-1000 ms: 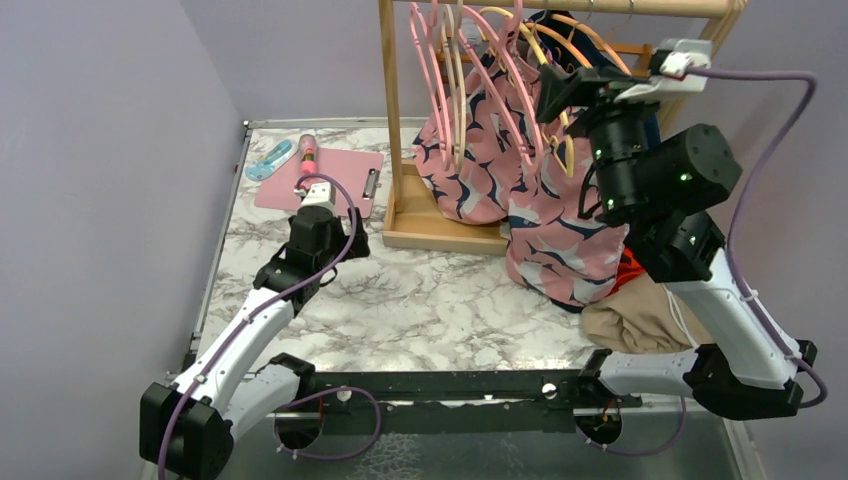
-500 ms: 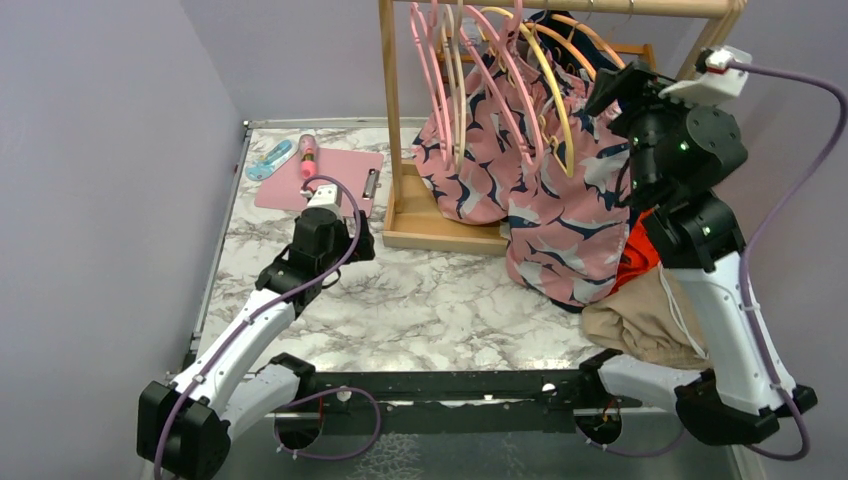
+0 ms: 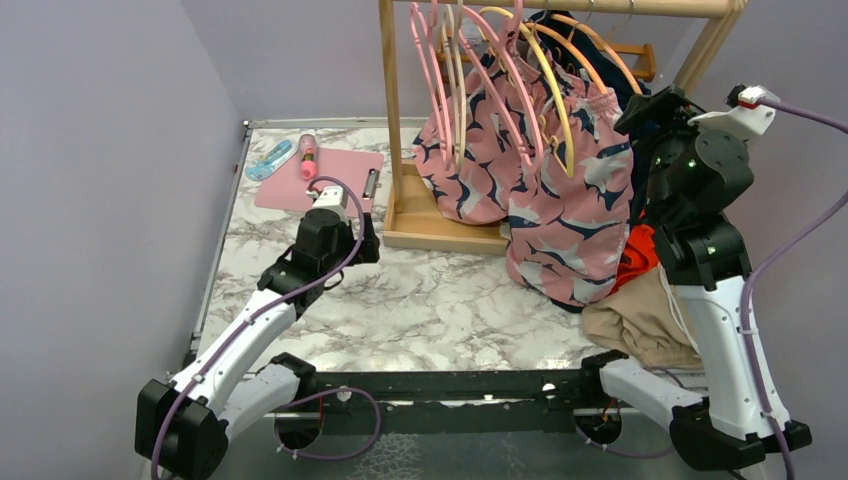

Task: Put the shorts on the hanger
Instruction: Adjust the shorts at the center of the board.

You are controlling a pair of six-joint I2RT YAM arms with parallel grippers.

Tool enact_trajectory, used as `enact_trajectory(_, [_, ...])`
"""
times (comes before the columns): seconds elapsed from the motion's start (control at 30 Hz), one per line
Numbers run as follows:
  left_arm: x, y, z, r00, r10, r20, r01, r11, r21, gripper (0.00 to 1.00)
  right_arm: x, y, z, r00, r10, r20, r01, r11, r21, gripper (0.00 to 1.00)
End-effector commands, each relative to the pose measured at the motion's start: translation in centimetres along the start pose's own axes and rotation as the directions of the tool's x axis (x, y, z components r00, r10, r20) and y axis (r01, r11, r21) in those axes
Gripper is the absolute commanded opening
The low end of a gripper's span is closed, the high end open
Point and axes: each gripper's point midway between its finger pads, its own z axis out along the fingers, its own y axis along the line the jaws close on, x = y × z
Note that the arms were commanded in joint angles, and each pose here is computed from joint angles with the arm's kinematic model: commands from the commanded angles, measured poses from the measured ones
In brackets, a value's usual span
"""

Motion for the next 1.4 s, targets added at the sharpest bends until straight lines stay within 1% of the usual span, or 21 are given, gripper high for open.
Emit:
enact_trajectory(0.0, [0.0, -1.0, -0.2, 1.000, 0.002, 0.008, -0.002, 0.999, 0.044, 0.98, 1.6, -2.8, -0.3, 0.995, 0.099, -0.024, -0.096, 0.992, 0.084, 0.90])
enact_trajectory(0.2, [0.4, -1.9, -0.3, 1.000, 0.012, -0.004, -0.012, 0.997, 0.072, 0.98, 2.4, -6.1, -1.5, 0.992, 0.125, -0.015, -0.120, 0.973, 0.195, 0.91])
enact_trajectory(0.3, [0.6, -2.5, -0.4, 1.000, 0.016, -0.009, -0.015, 0.996, 0.090, 0.98, 2.2, -7.2, -2.9, 0.992, 0.125, -0.011, -0.120, 0.969, 0.217, 0.91])
enact_trajectory(0.4, [0.6, -2.9, -0.7, 1.000, 0.022, -0.004, -0.021, 0.994, 0.105, 0.98, 1.9, -8.4, -4.6, 0.994, 0.108, -0.012, -0.102, 0.966, 0.237, 0.91])
enact_trajectory(0.5, [0.6, -3.3, -0.9, 1.000, 0.024, 0.000, -0.024, 0.993, 0.119, 0.98, 2.9, -10.3, -6.4, 0.996, 0.073, -0.048, -0.057, 0.958, 0.281, 0.90])
enact_trajectory(0.6, [0.5, -3.6, -1.1, 1.000, 0.026, 0.004, -0.026, 0.991, 0.130, 0.98, 5.2, -12.4, -8.0, 0.995, 0.041, -0.094, -0.008, 0.944, 0.329, 0.90])
enact_trajectory(0.7, [0.7, -3.8, -1.3, 1.000, 0.031, 0.005, -0.031, 0.990, 0.137, 0.98, 8.3, -14.2, -9.6, 0.986, 0.045, -0.160, 0.017, 0.932, 0.363, 0.90])
enact_trajectory(0.87, [1.0, -4.2, -1.4, 0.999, 0.041, -0.001, -0.041, 0.989, 0.146, 0.98, 13.7, -15.7, -11.2, 0.954, 0.113, -0.276, 0.009, 0.914, 0.406, 0.90])
enact_trajectory(0.93, [1.0, -4.3, -1.5, 0.999, 0.046, -0.002, -0.045, 0.988, 0.148, 0.98, 15.4, -15.9, -11.7, 0.940, 0.147, -0.306, -0.007, 0.909, 0.416, 0.89])
enact_trajectory(1.13, [1.3, -4.3, -1.4, 0.999, 0.054, -0.006, -0.052, 0.988, 0.145, 0.98, 20.1, -17.6, -12.8, 0.908, 0.193, -0.372, 0.012, 0.875, 0.483, 0.89])
enact_trajectory(1.27, [1.5, -4.4, -1.3, 0.998, 0.056, -0.016, -0.053, 0.987, 0.150, 0.98, 22.5, -18.5, -13.7, 0.889, 0.251, -0.383, -0.015, 0.852, 0.523, 0.88])
enact_trajectory(1.37, [1.8, -4.6, -1.1, 0.998, 0.059, -0.029, -0.054, 0.987, 0.154, 0.98, 23.2, -18.7, -14.1, 0.882, 0.285, -0.374, -0.039, 0.837, 0.546, 0.87])
